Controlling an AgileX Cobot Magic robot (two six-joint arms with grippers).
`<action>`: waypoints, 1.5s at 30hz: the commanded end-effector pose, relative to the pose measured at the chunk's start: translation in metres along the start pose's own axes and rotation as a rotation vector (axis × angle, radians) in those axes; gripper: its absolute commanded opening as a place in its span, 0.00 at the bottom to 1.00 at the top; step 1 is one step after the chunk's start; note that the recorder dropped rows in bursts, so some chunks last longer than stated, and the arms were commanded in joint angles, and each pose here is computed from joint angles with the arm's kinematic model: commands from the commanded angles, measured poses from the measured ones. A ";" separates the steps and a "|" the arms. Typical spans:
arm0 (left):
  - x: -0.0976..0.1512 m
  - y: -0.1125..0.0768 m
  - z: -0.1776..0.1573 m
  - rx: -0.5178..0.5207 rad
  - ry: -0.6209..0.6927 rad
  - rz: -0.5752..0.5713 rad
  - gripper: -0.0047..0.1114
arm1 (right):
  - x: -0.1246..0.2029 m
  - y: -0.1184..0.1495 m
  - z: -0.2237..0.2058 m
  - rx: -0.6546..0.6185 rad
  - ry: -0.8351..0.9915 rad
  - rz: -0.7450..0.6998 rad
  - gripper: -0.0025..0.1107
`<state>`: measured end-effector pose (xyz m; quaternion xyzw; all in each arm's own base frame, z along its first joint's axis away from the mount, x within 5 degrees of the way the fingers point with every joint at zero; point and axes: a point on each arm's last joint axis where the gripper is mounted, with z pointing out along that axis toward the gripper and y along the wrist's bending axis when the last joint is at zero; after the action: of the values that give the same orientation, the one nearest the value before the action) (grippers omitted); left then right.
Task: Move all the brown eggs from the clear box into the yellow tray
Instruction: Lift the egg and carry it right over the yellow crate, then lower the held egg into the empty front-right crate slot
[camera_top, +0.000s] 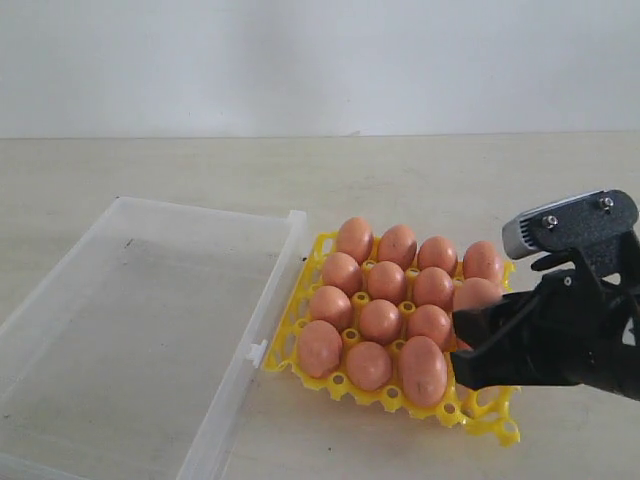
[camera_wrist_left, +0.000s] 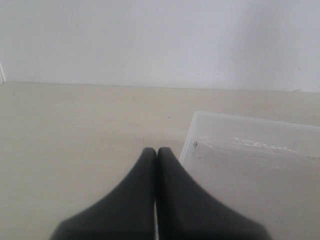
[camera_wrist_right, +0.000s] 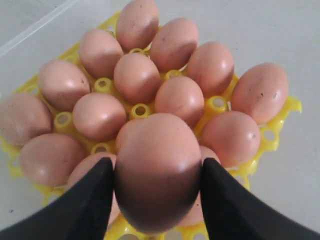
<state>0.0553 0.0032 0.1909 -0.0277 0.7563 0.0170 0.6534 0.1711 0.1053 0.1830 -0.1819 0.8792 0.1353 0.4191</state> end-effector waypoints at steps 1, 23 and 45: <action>-0.001 0.000 0.000 0.000 -0.001 -0.005 0.00 | 0.010 -0.002 -0.003 0.004 0.031 0.011 0.02; -0.001 0.000 0.000 0.000 -0.001 -0.005 0.00 | 0.029 0.014 -0.005 -0.071 0.150 -0.015 0.02; -0.001 0.000 0.000 0.000 -0.001 -0.005 0.00 | 0.026 0.013 -0.003 -0.058 0.109 -0.058 0.02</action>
<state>0.0553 0.0032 0.1909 -0.0277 0.7563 0.0170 0.6534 0.1478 0.1105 0.1657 -0.2224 0.8930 0.1415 0.3647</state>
